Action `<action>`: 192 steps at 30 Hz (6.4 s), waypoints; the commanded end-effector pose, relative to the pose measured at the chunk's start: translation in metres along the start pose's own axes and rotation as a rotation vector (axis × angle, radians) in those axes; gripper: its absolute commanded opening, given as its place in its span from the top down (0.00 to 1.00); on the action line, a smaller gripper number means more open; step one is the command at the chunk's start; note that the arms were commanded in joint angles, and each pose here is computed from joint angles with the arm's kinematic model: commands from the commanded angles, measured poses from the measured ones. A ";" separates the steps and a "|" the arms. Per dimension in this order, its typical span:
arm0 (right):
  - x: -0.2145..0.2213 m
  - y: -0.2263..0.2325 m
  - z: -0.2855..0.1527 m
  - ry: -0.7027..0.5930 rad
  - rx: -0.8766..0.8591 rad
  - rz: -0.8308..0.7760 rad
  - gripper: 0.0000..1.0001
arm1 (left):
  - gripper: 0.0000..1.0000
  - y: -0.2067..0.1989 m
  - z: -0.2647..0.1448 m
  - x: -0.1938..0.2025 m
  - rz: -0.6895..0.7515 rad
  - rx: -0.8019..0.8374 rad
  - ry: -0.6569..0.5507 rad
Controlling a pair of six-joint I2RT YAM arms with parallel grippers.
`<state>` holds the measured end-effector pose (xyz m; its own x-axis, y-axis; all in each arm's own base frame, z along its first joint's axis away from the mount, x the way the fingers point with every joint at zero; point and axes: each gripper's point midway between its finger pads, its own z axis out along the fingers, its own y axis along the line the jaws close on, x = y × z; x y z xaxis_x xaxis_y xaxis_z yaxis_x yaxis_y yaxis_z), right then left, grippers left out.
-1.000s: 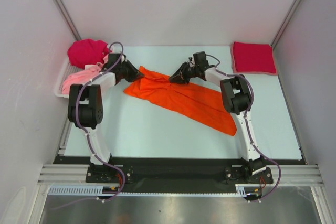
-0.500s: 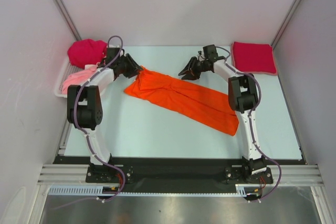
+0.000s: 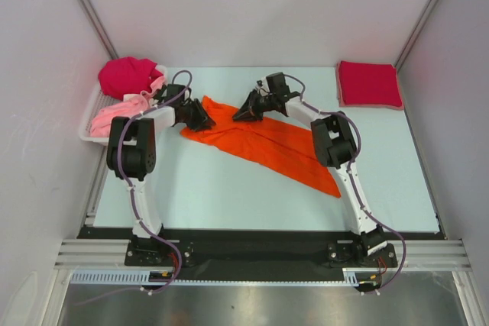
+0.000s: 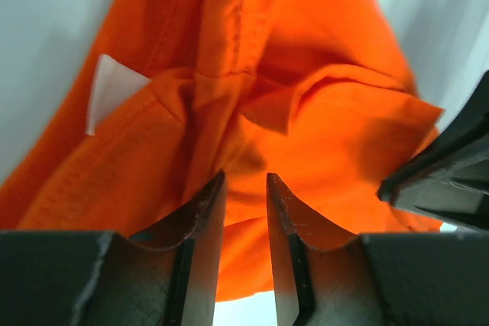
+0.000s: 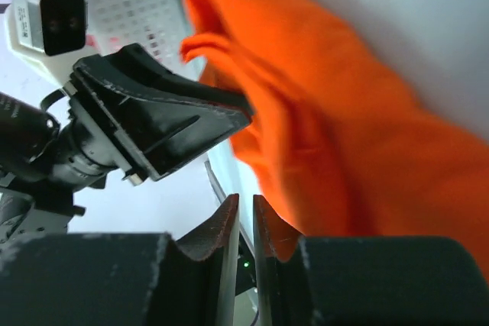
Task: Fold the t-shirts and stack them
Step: Fold the tshirt
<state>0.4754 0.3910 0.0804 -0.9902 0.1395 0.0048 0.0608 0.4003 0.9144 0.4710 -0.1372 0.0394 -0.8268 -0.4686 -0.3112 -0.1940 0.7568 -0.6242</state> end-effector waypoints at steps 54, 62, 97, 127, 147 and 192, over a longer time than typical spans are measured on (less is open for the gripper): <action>0.202 -0.029 -0.284 -0.265 0.327 -0.107 0.37 | 0.25 0.007 -0.122 0.032 -0.124 -0.091 -0.442; 0.226 -0.030 -0.294 -0.287 0.347 -0.081 0.36 | 0.32 0.051 -0.088 0.042 -0.252 -0.217 -0.445; 0.111 -0.076 -0.258 -0.268 0.406 0.048 0.36 | 0.87 0.001 0.031 -0.163 0.093 -0.189 -0.555; 0.108 -0.117 -0.345 -0.420 0.599 0.102 0.34 | 0.16 -0.167 -0.121 0.248 -0.198 0.395 -0.053; 0.152 -0.113 -0.348 -0.433 0.562 0.039 0.34 | 0.44 -0.176 -0.033 0.381 -0.260 0.026 0.188; 0.145 -0.096 -0.359 -0.490 0.517 0.019 0.35 | 0.86 -0.143 0.025 0.381 -0.332 -0.090 0.149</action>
<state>0.2723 0.0487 0.1249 -0.8429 0.4836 -0.2361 0.2724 0.7618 0.5878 0.1971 -0.4513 0.0181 -0.7776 -0.6256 0.0632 -0.4953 0.5475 -0.6745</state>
